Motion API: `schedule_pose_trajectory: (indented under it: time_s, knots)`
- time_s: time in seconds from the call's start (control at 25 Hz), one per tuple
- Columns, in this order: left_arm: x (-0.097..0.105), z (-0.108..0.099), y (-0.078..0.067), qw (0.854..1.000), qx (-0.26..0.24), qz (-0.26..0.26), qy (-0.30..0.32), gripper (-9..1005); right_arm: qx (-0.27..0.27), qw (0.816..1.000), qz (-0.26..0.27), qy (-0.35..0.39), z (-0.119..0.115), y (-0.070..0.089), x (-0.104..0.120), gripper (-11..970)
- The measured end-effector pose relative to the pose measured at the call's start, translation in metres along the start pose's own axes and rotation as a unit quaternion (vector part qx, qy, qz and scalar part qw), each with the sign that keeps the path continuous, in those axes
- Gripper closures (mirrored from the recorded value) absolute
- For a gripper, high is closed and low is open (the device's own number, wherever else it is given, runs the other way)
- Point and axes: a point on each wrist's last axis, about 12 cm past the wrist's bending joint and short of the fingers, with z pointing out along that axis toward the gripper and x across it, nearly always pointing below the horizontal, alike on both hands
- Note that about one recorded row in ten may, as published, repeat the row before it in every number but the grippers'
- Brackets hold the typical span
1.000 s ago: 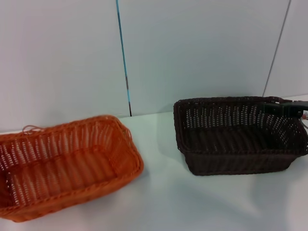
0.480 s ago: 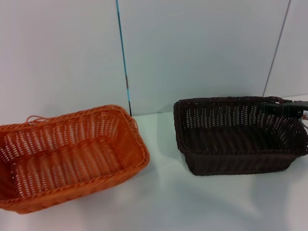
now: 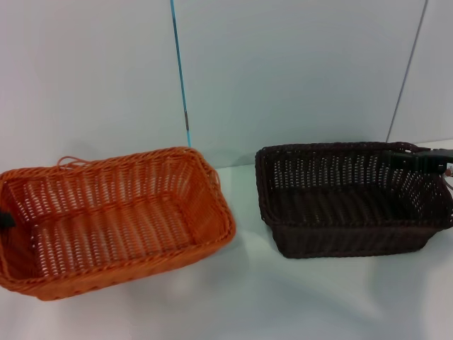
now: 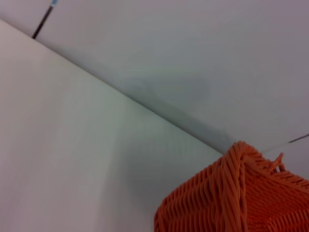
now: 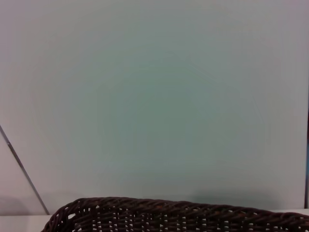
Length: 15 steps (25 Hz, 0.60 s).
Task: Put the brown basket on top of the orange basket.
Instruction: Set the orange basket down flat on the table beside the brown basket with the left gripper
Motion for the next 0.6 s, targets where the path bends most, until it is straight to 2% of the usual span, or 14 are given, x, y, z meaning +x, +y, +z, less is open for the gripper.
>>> schedule_pose_trajectory:
  time_s: [0.36,0.6]
  knots:
    - [0.002,0.011,-0.016,1.0,0.014,0.019,0.013,824,-0.001,1.0,0.0,0.0,-0.001,0.001,0.0,120]
    - [0.007,0.018,-0.016,0.999,0.019,0.02,0.02,825,-0.002,1.0,-0.001,0.001,-0.002,0.001,0.0,120]
